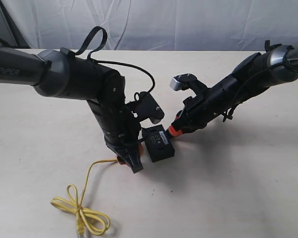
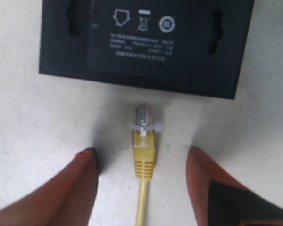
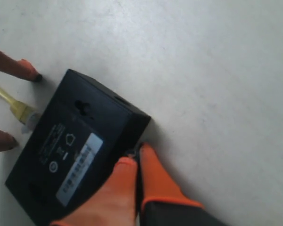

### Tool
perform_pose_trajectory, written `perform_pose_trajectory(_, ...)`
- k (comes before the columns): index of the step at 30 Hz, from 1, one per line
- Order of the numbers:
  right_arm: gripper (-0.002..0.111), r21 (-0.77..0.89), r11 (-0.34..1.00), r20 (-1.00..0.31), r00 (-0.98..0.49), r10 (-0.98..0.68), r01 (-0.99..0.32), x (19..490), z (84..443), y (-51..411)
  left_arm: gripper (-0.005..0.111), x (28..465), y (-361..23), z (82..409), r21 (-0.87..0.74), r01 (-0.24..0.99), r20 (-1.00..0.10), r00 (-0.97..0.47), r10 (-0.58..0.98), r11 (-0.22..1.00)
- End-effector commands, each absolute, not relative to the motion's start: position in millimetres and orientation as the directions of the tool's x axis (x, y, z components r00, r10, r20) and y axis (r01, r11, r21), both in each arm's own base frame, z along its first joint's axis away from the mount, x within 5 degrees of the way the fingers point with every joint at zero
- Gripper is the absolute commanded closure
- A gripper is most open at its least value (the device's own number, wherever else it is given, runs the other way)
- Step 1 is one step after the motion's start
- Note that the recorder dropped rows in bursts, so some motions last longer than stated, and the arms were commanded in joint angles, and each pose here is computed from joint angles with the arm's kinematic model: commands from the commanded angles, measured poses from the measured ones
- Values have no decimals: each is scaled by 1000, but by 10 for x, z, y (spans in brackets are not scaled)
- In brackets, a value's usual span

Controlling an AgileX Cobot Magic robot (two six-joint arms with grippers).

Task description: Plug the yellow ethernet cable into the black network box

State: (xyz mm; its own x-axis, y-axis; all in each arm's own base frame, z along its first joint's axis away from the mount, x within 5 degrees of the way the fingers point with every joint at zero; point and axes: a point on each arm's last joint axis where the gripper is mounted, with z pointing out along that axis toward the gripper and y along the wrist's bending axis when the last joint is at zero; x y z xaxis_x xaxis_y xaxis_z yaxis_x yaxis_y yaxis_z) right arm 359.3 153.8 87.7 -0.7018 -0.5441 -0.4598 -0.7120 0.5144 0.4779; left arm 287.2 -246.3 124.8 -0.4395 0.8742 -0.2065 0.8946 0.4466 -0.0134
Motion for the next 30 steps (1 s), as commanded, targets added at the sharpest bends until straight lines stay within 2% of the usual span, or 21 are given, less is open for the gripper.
perform_pose_trajectory(1,109,482,497,-459,-691,-558,-722,3579,894,1529,64,2862,-2484,1237,-23,893,-209,-443,872,449)
perform_pose_trajectory(7,109,484,486,-453,-684,-572,-728,3565,892,1526,103,2848,-2475,1209,-34,894,-187,-445,876,447)
perform_pose_trajectory(8,109,479,495,-457,-688,-564,-725,3577,891,1526,106,2850,-2476,1209,-34,894,-189,-445,875,447)
perform_pose_trajectory(19,109,466,562,-490,-728,-479,-684,3664,902,1538,106,2838,-2468,1207,-51,868,-173,-495,852,494)
perform_pose_trajectory(30,109,491,547,-479,-735,-481,-678,3691,804,1570,106,2841,-2495,1212,-68,855,-198,-517,833,515)
